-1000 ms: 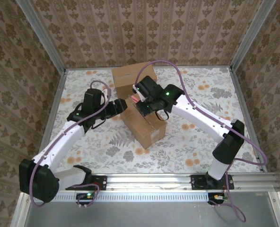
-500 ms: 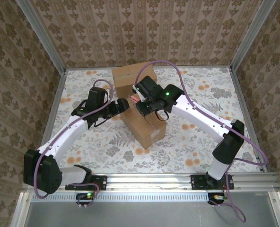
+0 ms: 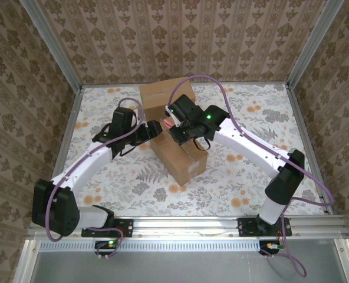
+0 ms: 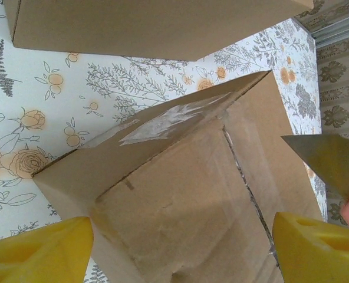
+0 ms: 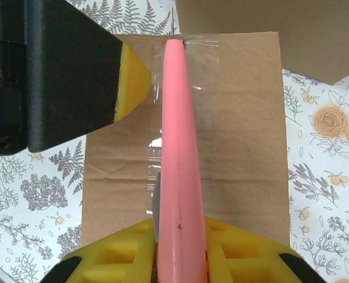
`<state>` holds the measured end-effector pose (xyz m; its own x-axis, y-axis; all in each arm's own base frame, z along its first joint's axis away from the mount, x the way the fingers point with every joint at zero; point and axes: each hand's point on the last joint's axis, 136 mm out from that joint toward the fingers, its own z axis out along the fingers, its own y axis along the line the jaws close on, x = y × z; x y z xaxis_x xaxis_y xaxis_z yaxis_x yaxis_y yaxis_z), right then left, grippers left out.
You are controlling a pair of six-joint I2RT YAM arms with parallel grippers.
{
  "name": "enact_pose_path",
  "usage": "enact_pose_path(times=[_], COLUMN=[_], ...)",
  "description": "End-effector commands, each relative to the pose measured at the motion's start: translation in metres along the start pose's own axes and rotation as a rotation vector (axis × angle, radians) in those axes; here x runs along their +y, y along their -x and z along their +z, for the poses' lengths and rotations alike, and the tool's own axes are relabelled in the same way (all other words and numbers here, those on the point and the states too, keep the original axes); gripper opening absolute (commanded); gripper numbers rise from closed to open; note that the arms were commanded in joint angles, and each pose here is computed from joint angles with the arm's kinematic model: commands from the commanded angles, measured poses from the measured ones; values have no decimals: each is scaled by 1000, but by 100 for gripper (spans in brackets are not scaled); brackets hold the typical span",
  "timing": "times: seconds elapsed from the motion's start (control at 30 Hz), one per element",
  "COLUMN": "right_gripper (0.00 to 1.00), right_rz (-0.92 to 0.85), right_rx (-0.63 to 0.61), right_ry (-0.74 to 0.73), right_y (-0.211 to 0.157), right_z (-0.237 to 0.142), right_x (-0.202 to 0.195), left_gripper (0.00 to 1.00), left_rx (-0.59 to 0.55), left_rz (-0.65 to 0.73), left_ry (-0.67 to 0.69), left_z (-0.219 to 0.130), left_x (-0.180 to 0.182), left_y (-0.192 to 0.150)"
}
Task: Unpack the express box
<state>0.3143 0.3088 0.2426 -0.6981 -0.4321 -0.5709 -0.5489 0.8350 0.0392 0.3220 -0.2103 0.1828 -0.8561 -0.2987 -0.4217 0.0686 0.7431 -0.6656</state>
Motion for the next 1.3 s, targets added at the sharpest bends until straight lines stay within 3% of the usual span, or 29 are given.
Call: enact_pose_path(times=[0.0, 0.67, 1.27], right_gripper=[0, 0, 0], right_rz=[5, 19, 32], right_rx=[-3, 8, 22], right_ry=[-19, -14, -127], right_y=[-1, -8, -18], right_z=[-6, -7, -1], right_x=[-2, -2, 1], left_gripper=[78, 78, 73], left_rx=[-1, 24, 25], left_rz=[-23, -83, -128], left_ry=[-8, -60, -85], left_z=[3, 6, 19], left_x=[4, 12, 32], left_y=[-2, -33, -53])
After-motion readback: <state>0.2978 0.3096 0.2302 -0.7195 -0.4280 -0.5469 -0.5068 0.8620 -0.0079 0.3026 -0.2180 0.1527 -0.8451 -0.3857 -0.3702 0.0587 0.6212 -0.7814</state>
